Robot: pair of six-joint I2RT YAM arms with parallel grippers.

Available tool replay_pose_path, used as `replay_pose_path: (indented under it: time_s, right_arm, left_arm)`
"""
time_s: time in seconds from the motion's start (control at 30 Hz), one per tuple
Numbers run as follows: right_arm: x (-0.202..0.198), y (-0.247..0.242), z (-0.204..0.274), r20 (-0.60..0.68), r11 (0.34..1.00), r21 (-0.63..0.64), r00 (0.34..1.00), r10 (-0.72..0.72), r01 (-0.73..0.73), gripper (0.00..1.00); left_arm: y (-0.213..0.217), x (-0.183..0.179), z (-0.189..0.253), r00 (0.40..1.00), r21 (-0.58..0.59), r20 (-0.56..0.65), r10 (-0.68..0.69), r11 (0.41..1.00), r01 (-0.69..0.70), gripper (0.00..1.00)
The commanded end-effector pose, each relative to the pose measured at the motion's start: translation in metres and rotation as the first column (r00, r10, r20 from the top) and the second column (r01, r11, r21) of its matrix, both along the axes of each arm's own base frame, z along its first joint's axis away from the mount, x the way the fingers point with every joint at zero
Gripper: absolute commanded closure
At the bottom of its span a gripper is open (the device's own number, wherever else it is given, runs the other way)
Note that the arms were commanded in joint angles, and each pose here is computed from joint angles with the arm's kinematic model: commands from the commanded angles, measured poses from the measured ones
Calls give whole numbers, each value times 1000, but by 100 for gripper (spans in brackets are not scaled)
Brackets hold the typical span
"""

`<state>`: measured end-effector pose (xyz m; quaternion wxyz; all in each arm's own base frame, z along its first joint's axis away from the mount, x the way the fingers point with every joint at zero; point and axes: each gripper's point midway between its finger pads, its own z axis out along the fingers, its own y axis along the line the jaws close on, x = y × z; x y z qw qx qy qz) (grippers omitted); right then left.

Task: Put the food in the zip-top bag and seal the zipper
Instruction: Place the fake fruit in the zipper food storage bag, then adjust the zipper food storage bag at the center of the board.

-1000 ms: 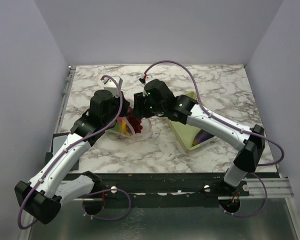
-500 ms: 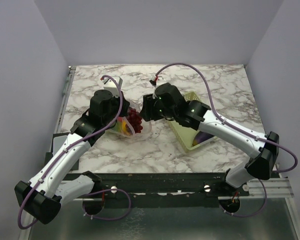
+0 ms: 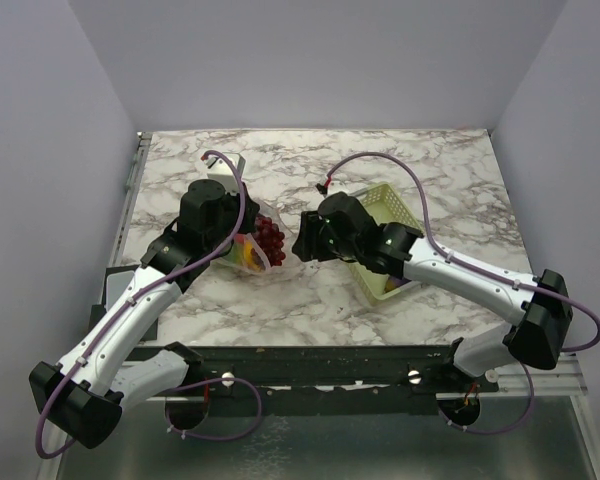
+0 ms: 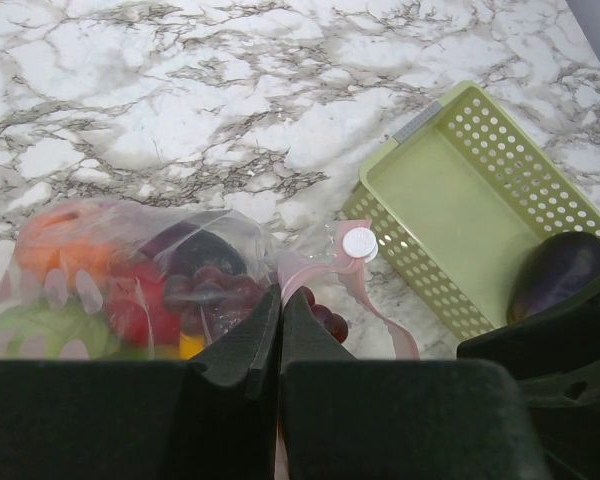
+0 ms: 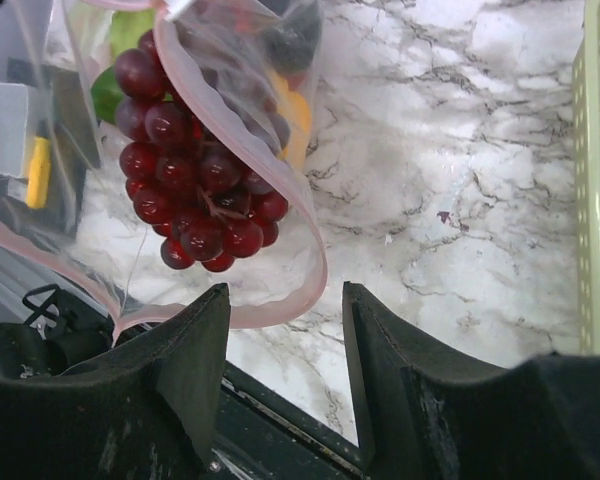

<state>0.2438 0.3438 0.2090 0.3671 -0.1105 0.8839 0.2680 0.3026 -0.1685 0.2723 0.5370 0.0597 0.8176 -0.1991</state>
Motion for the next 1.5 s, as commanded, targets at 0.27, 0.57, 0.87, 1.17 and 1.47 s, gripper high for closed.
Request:
replay_pose_path:
  time_s: [0.27, 0.57, 0.87, 1.17, 1.47]
  right_arm:
    - [8, 17, -25, -70, 992, 77, 993, -92, 97, 48]
    - [13, 21, -53, -105, 992, 39, 987, -119, 124, 51]
    - [16, 18, -65, -112, 989, 13, 983, -146, 149, 52]
    - [13, 26, -60, -124, 989, 63, 984, -126, 135, 80]
    - [18, 20, 3, 5, 984, 143, 995, -105, 103, 99]
  left_arm:
    - [-3, 0, 4, 1000, -20, 12, -9, 1000, 10, 98]
    - [-3, -1, 5, 1000, -23, 17, -13, 1000, 13, 98]
    - [-3, -1, 5, 1000, -23, 17, -12, 1000, 12, 98]
    - [-3, 0, 5, 1000, -22, 15, -11, 1000, 12, 98]
    - [-1, -1, 8, 1000, -13, 28, -7, 1000, 8, 98]
